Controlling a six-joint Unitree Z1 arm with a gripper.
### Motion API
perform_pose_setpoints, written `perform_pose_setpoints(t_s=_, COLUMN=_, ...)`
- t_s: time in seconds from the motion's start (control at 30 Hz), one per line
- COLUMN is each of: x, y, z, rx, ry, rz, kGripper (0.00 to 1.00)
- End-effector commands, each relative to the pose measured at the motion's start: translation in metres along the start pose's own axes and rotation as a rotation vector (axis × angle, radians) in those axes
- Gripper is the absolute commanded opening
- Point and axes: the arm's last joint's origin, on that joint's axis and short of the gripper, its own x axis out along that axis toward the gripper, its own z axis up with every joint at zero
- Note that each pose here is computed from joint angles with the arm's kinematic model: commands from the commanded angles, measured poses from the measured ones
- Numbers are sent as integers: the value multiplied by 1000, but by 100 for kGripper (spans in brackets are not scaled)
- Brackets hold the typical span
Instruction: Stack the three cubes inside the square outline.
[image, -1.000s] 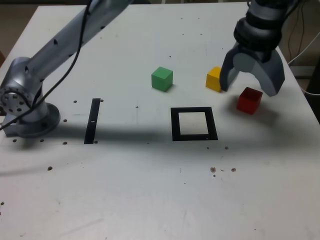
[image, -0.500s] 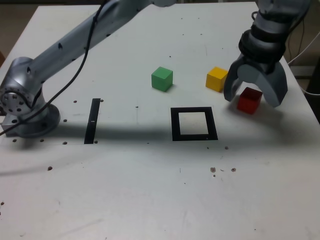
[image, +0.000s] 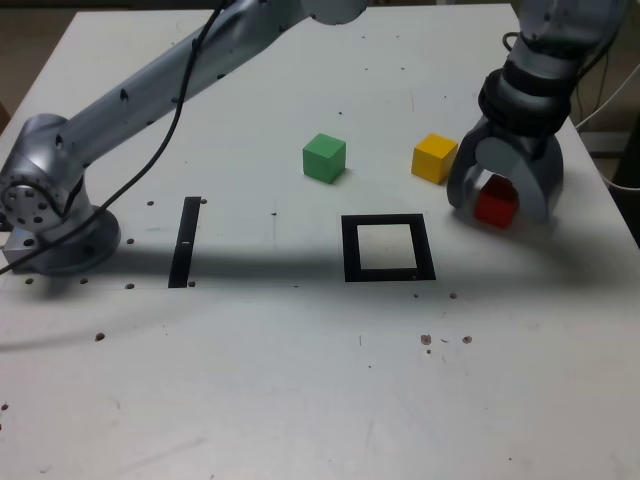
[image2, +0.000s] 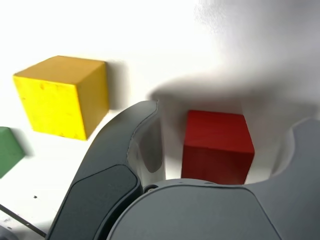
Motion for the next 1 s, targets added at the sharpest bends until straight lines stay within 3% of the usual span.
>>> perform_pose_setpoints(t_s=0.0, x=0, y=-1, z=0, rx=5, ry=13, rz=1, kGripper=45)
perform_pose_setpoints(t_s=0.13, x=-1, y=-2, z=1, rx=11, ry=13, rz=5, kGripper=37)
perform_pose_setpoints(t_s=0.97, x=-3, y=-3, z=1, rx=10, ry=5, rz=5, kGripper=37)
